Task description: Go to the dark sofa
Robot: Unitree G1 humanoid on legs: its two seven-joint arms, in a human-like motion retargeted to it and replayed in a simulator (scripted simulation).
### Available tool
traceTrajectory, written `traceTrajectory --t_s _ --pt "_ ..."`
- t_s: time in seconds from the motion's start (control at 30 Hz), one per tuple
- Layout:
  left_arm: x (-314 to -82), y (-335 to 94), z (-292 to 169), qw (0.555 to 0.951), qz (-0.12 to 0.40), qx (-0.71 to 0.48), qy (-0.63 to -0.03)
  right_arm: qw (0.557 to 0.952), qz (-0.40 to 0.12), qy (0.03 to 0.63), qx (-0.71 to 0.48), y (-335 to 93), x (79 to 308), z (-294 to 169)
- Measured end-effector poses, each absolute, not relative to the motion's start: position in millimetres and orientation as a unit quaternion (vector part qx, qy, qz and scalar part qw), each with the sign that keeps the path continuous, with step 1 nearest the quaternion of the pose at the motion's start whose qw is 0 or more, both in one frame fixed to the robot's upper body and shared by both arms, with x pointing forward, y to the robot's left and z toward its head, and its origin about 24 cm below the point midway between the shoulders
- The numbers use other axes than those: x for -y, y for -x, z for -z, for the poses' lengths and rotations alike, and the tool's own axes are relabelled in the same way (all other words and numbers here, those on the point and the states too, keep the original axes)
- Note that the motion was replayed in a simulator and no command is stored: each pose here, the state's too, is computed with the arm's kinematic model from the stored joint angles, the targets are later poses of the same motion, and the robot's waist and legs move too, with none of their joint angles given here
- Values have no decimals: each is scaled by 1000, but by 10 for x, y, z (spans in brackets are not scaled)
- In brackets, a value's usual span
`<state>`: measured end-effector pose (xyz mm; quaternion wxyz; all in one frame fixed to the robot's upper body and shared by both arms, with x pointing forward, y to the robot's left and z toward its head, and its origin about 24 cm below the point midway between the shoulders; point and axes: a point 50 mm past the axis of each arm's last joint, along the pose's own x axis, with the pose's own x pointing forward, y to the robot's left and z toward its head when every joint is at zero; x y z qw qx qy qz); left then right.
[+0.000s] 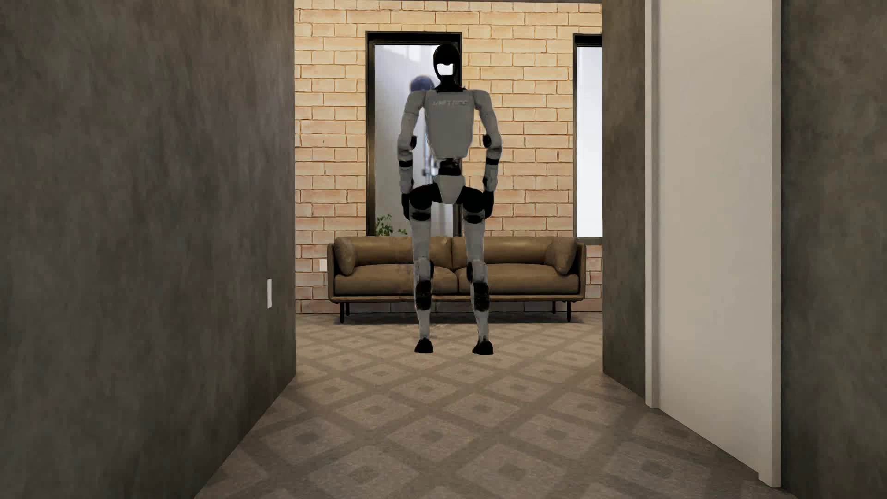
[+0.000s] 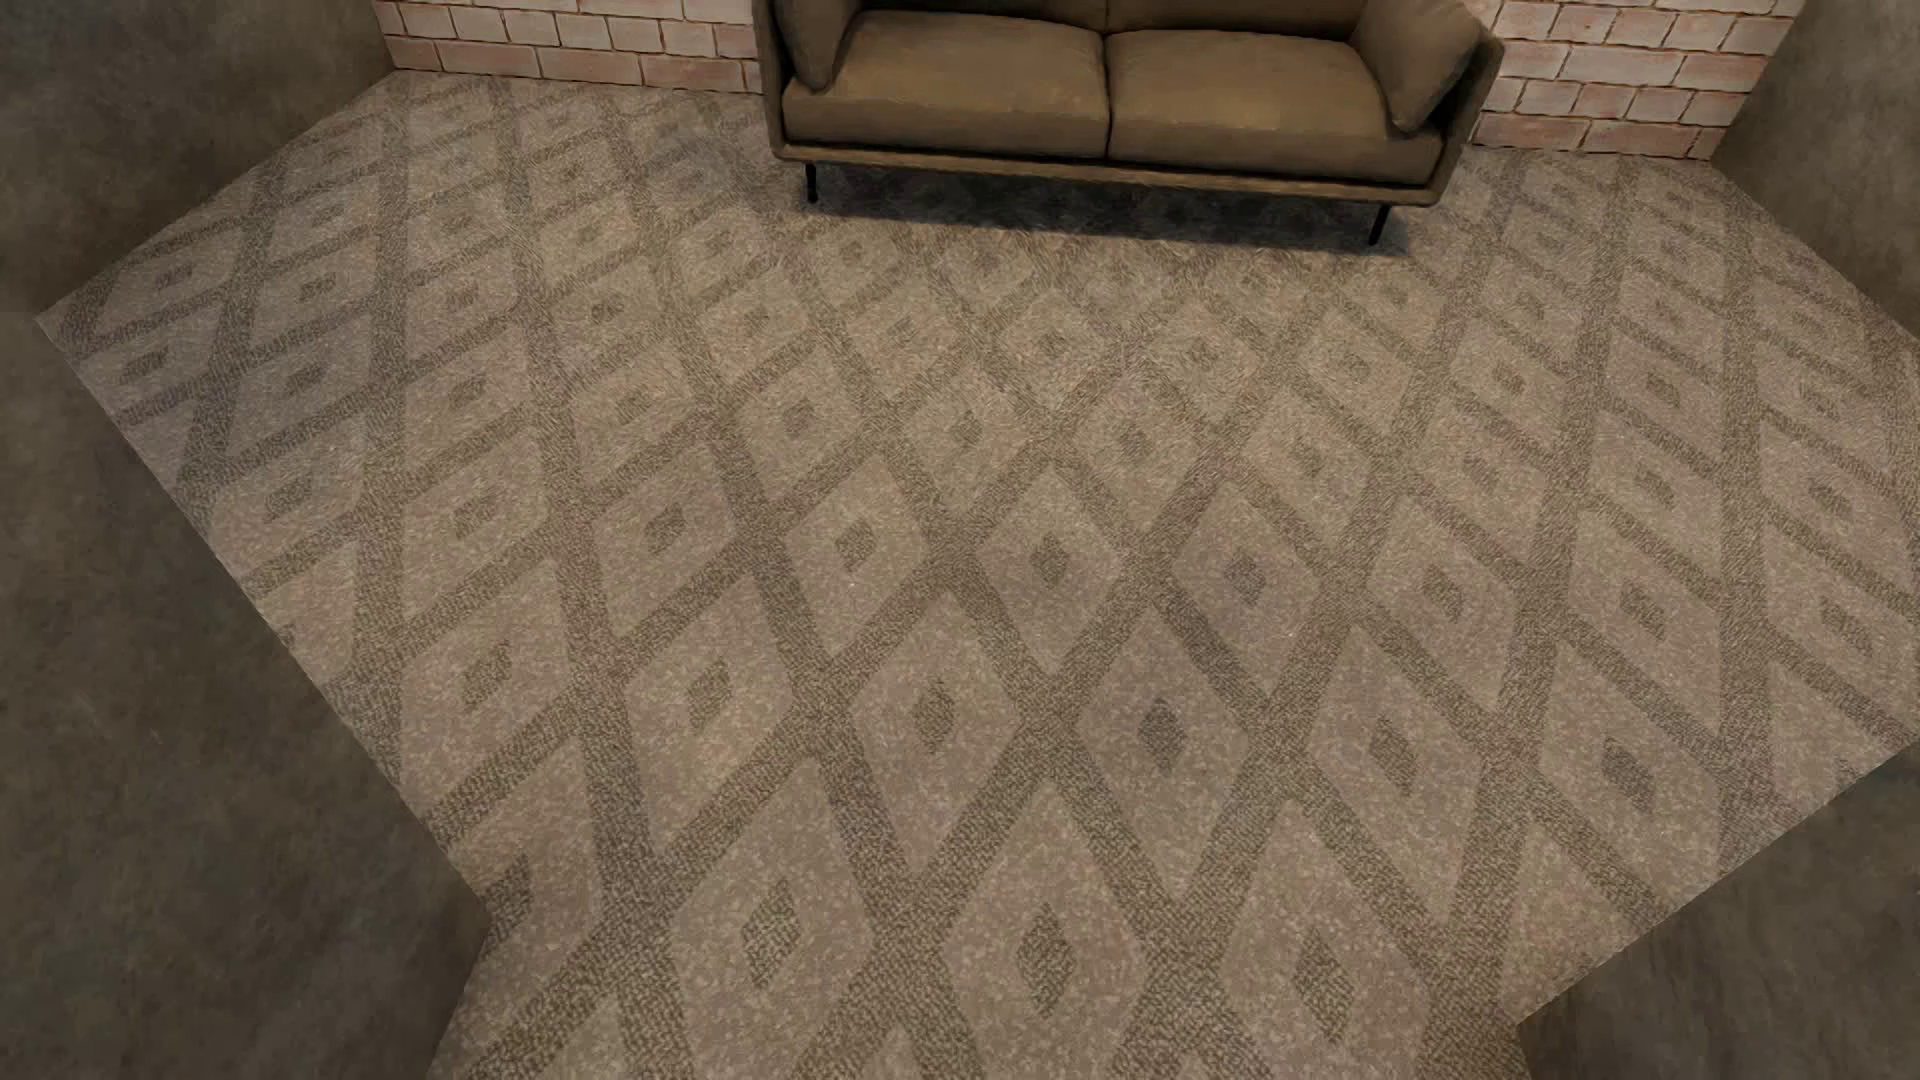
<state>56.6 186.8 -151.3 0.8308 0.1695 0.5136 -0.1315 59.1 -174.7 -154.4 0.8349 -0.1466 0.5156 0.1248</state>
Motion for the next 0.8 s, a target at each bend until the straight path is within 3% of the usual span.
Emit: traceTrajectory --t_s 0.6,0.8 --pt "-1861 -593 1510 832 135 -510 -172 837 -125 149 -512 -624 1759 1537" --pt "-1798 -438 1537 825 133 -526 -156 832 -107 136 -527 -456 1801 1539"
